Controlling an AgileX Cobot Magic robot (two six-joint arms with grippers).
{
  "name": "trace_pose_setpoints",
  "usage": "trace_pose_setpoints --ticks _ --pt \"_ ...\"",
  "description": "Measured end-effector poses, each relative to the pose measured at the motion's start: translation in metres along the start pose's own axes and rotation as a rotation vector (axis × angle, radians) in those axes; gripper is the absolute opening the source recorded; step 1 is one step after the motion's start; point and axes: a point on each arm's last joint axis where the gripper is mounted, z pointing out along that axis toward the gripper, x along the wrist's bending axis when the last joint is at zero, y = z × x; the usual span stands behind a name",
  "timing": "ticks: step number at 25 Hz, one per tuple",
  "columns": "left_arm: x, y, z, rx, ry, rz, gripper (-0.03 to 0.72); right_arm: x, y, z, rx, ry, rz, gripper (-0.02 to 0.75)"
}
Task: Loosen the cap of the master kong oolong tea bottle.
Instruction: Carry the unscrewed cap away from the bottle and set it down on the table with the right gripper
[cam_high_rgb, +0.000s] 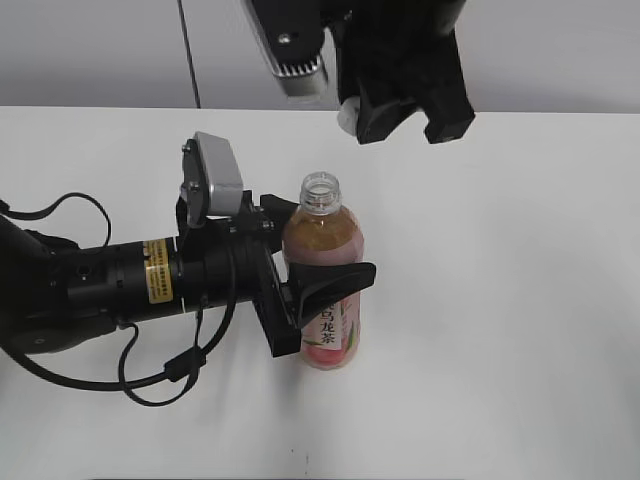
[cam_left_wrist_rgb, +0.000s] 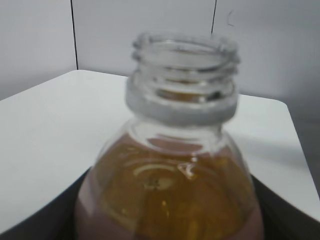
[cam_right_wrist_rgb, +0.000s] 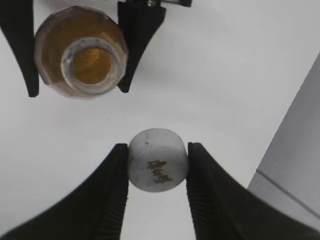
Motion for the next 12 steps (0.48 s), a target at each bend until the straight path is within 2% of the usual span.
trace_pose_setpoints --ticks 7,12 --pt "0.000 0.000 0.000 0.000 0.000 0.000 0.457 -0.003 -0.032 0.007 0.075 -0.008 0.523 0.274" --pt "0.000 0.000 0.000 0.000 0.001 0.000 0.457 0.013 -0.078 0.034 0.139 0.092 0.839 0.274"
